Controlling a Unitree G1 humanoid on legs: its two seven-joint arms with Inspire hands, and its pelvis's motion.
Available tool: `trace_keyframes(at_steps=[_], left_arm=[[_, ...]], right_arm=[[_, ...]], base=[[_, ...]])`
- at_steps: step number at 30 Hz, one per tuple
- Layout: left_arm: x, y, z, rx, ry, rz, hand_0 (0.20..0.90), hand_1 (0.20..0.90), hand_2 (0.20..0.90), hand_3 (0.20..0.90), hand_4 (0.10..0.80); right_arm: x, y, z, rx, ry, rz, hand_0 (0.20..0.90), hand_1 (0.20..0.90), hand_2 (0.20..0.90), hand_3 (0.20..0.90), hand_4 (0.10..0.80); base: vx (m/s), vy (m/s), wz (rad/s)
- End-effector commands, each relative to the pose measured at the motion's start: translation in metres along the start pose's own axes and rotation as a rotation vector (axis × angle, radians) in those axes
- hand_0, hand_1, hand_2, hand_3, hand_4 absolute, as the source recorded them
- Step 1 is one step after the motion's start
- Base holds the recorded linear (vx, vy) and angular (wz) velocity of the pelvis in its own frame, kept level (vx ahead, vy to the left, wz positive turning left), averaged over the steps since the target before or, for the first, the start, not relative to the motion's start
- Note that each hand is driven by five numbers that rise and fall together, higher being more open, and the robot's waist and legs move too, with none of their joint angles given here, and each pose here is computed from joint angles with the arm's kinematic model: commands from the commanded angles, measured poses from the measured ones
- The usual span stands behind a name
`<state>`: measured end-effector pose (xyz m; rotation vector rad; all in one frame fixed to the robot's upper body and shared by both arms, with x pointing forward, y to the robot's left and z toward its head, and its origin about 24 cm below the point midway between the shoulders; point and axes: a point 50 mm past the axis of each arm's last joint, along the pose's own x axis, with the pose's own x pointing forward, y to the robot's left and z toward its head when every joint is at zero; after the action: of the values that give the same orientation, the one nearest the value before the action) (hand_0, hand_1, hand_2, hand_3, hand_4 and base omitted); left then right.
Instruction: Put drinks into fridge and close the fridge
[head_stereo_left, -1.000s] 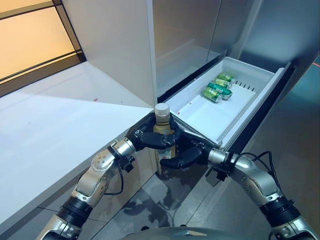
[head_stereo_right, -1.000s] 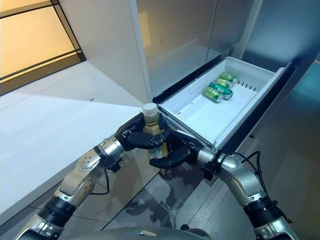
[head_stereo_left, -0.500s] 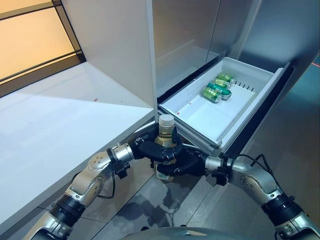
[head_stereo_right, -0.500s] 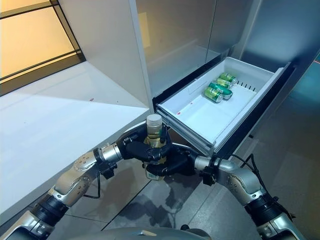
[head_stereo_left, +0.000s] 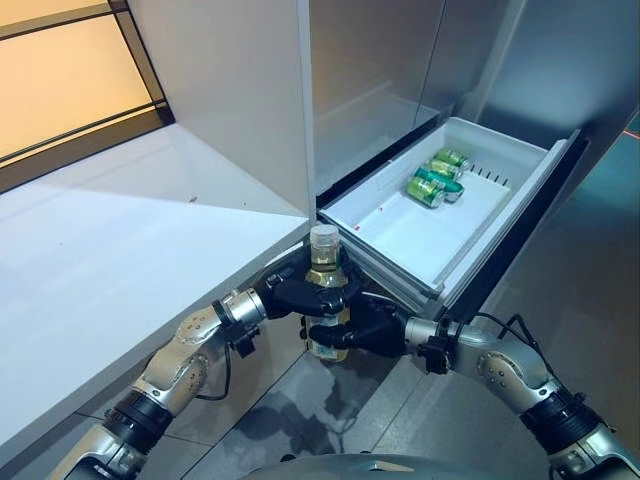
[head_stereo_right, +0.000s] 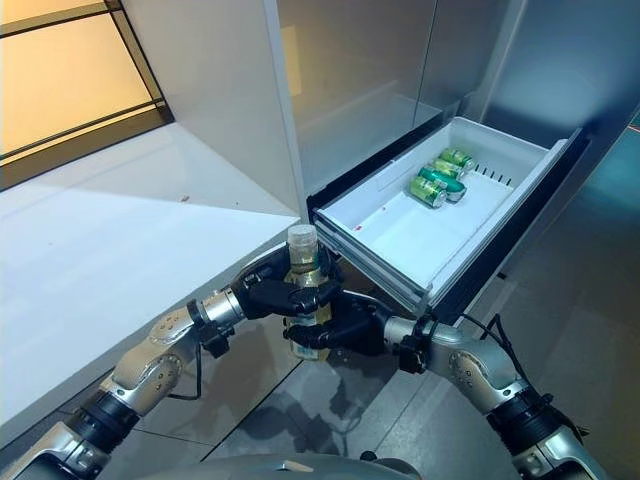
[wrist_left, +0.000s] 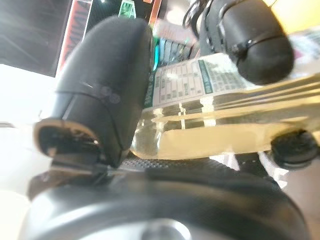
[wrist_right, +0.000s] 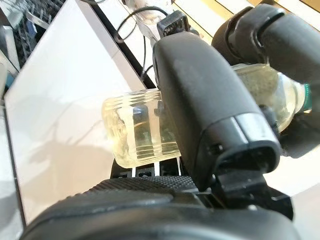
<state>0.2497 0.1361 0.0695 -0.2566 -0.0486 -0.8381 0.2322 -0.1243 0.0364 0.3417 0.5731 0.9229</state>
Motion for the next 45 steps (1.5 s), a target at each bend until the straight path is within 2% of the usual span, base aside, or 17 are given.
trace_keyframes(at_steps=[1, 3, 8, 10, 11, 16, 22, 30, 33, 38, 45], left_arm=[[0.048, -0.039, 0.091, 0.278, -0.542, -0.157, 0.9, 0.9, 0.9, 0.9, 0.8], [0.044, -0.035, 0.095, 0.32, -0.565, -0.113, 0.9, 0.9, 0.9, 0.9, 0.8], [0.034, -0.024, 0.105, 0.466, -0.594, 0.044, 0.9, 0.9, 0.9, 0.9, 0.8], [0.034, -0.023, 0.105, 0.473, -0.589, 0.056, 0.9, 0.9, 0.9, 0.9, 0.8], [0.033, -0.02, 0.103, 0.476, -0.565, 0.082, 0.9, 0.9, 0.9, 0.9, 0.8], [0.032, -0.009, 0.088, 0.395, -0.469, 0.122, 0.9, 0.9, 0.9, 0.9, 0.8], [0.023, 0.0, 0.045, 0.255, -0.268, 0.126, 0.9, 0.9, 0.9, 0.9, 0.8], [-0.007, -0.007, -0.027, 0.006, 0.066, 0.052, 0.9, 0.9, 0.9, 0.9, 0.8], [-0.03, -0.012, -0.063, -0.122, 0.23, 0.072, 0.9, 0.9, 0.9, 0.9, 0.8], [-0.064, -0.01, -0.099, -0.165, 0.418, 0.154, 0.9, 0.9, 0.9, 0.9, 0.8], [-0.098, 0.005, -0.128, -0.141, 0.601, 0.291, 0.9, 0.9, 0.9, 0.9, 0.8]], right_arm=[[0.022, 0.064, 0.078, -0.071, -0.399, 0.334, 0.3, 0.3, 0.3, 0.2, 0.1], [0.017, 0.059, 0.088, -0.117, -0.434, 0.28, 0.3, 0.3, 0.3, 0.2, 0.1], [-0.018, 0.033, 0.148, -0.455, -0.615, -0.092, 0.3, 0.3, 0.3, 0.2, 0.1], [-0.021, 0.031, 0.153, -0.482, -0.628, -0.128, 0.3, 0.3, 0.3, 0.2, 0.1], [-0.03, 0.027, 0.168, -0.552, -0.664, -0.223, 0.3, 0.3, 0.3, 0.2, 0.1], [-0.052, 0.022, 0.199, -0.673, -0.746, -0.415, 0.3, 0.3, 0.3, 0.2, 0.1], [-0.089, 0.005, 0.234, -0.728, -0.823, -0.646, 0.3, 0.3, 0.3, 0.2, 0.1], [-0.142, -0.031, 0.261, -0.704, -0.808, -0.94, 0.3, 0.3, 0.3, 0.2, 0.1], [-0.163, -0.052, 0.266, -0.663, -0.767, -1.066, 0.3, 0.3, 0.3, 0.2, 0.1], [-0.191, -0.075, 0.268, -0.626, -0.692, -1.248, 0.3, 0.3, 0.3, 0.2, 0.1], [-0.211, -0.091, 0.265, -0.666, -0.527, -1.462, 0.3, 0.3, 0.3, 0.2, 0.1]], base=[[0.0, 0.0, 0.0], [0.0, 0.0, 0.0], [-0.02, -0.013, 0.06], [-0.005, -0.001, 0.03], [0.0, 0.0, 0.0], [-0.013, 0.002, 0.01], [0.008, 0.009, 0.04], [0.028, 0.006, 0.1], [0.06, -0.002, 0.07], [0.058, -0.013, 0.22], [0.001, -0.053, 0.21]])
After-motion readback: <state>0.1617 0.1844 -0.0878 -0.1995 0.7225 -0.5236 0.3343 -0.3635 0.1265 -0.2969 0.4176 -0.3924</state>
